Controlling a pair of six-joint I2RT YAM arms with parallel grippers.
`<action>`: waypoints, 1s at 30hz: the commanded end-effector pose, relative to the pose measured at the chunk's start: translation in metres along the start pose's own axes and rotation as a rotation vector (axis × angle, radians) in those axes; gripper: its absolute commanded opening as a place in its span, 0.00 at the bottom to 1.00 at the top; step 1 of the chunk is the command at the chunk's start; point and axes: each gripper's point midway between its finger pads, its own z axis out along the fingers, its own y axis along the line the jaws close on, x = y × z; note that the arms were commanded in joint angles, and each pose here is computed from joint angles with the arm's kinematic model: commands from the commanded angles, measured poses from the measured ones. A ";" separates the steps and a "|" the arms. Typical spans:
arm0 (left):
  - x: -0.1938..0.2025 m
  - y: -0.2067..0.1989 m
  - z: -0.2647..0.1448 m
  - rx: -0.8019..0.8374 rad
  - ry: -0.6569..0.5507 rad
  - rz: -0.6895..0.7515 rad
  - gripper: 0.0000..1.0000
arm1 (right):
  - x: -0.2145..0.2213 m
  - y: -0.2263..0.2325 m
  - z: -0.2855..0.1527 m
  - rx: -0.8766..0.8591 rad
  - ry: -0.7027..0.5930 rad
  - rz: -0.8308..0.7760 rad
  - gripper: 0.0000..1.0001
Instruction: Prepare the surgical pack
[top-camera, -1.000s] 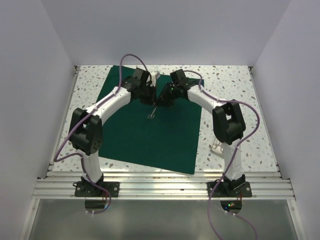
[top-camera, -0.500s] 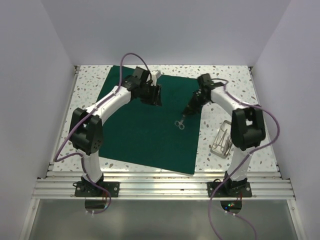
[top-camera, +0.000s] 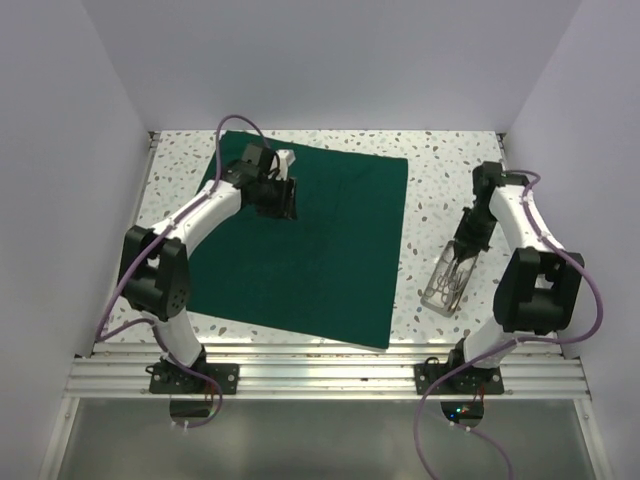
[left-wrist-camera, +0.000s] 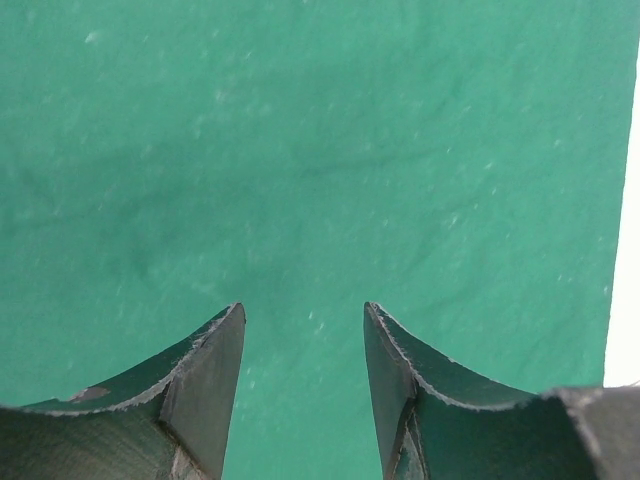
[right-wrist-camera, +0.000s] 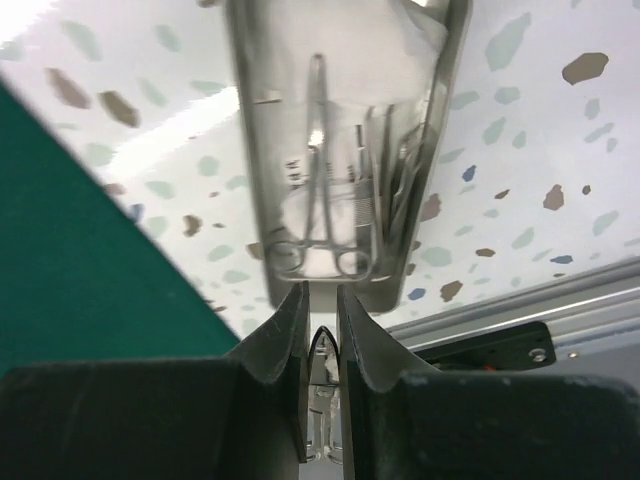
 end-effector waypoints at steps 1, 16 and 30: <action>-0.011 0.013 -0.025 -0.045 -0.065 -0.002 0.55 | 0.008 -0.024 0.027 0.096 0.049 -0.079 0.00; 0.000 0.037 -0.024 -0.102 -0.045 -0.030 0.55 | -0.012 -0.021 0.073 0.150 0.067 -0.055 0.36; 0.007 0.040 -0.019 -0.111 -0.022 -0.047 0.54 | -0.015 -0.057 0.051 0.251 0.056 -0.022 0.38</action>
